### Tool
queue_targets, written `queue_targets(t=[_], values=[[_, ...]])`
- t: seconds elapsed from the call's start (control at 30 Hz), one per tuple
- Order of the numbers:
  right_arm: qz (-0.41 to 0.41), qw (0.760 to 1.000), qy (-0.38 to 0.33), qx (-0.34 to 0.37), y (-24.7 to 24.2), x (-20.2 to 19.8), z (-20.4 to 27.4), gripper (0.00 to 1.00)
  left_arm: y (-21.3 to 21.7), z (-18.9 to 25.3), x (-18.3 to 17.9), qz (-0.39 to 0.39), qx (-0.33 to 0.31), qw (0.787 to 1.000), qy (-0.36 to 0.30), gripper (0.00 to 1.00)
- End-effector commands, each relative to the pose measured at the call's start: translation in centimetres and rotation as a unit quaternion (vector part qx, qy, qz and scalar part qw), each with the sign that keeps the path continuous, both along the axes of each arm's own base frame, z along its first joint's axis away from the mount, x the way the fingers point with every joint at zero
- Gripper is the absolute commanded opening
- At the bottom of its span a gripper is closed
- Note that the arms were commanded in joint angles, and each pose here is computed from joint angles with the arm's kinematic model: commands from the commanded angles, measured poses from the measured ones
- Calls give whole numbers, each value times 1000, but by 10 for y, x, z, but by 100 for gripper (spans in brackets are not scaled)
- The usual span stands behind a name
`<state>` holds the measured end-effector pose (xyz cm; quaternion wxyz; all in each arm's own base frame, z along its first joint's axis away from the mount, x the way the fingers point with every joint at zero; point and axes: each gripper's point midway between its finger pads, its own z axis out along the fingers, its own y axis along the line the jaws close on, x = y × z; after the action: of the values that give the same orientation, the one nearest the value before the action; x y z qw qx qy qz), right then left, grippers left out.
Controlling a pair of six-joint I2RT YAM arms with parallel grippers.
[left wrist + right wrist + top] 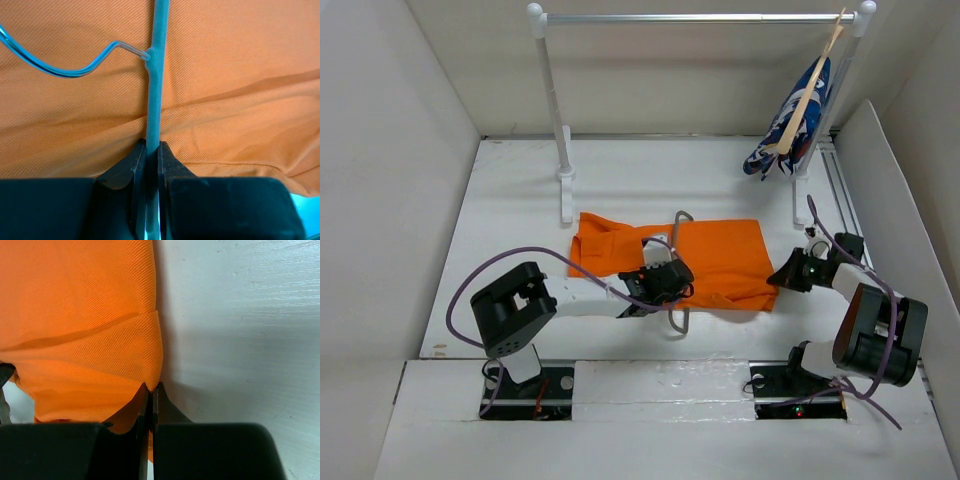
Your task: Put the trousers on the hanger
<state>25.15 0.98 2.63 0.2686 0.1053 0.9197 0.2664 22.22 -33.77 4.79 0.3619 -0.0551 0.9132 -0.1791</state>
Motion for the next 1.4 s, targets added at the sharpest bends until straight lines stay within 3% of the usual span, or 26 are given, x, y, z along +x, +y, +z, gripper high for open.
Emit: queue_targets(t=[0.0, 0.57, 0.73, 0.9, 1.1, 1.2, 1.23, 1.37], values=[[-21, 996, -42, -76, -39, 23, 9, 0, 64, -28, 16, 68, 108, 992, -3, 0], [-46, 995, -62, -68, -47, 22, 24, 0, 104, -16, 25, 120, 127, 985, -4, 0], [-72, 991, -72, -86, -50, 16, 33, 0, 98, 6, 31, 116, 111, 987, -24, 0], [-56, 994, -57, -73, -45, 24, 23, 0, 75, 8, 29, 91, 110, 989, -29, 0], [-40, 996, -34, -77, -34, 24, 7, 0, 52, 39, 36, 92, 125, 986, -55, 0], [-20, 996, -40, -76, -24, 25, 15, 31, 36, 79, 35, 82, 108, 987, -85, 0], [-6, 995, -55, -79, -16, 28, 25, 49, 30, 90, 32, 76, 100, 988, -91, 0], [18, 987, -123, -99, 2, 38, 82, 71, 20, 142, 33, 78, 66, 988, -117, 0]])
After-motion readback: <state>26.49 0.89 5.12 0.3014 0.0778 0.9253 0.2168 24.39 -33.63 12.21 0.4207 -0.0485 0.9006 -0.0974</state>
